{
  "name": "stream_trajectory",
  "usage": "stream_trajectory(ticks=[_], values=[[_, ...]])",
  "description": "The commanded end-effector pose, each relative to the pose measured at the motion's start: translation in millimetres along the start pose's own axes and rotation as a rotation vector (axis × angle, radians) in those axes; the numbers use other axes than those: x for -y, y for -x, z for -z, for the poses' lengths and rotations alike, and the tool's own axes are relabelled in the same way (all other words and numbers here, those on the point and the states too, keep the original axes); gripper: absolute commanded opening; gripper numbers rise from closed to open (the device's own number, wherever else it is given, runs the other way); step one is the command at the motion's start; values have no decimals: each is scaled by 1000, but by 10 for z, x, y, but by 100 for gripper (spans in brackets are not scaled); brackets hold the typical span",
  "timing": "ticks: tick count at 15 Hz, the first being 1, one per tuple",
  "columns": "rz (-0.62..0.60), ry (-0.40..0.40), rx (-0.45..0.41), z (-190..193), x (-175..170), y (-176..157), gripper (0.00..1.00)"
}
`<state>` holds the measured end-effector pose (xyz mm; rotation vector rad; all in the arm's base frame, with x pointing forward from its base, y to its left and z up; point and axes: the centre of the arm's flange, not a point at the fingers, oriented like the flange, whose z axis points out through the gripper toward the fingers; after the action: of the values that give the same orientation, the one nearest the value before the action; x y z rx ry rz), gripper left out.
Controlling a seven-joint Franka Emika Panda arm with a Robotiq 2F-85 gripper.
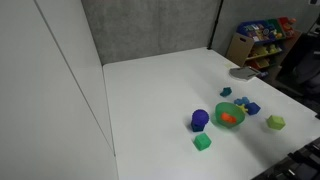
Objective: Put the orange toy in the green bowl
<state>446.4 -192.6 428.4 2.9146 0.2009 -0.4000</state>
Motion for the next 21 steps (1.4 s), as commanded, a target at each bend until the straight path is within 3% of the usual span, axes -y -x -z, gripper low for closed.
stream_trajectory(ticks=[1,6,13,21], values=[[-1,1,-2,9,-3,1,100],[-5,-2,-22,11,11,-59,100],[-19,6,-91,-39,21,-386,100],[-78,-66,-201,-354,-52,-856,100]])
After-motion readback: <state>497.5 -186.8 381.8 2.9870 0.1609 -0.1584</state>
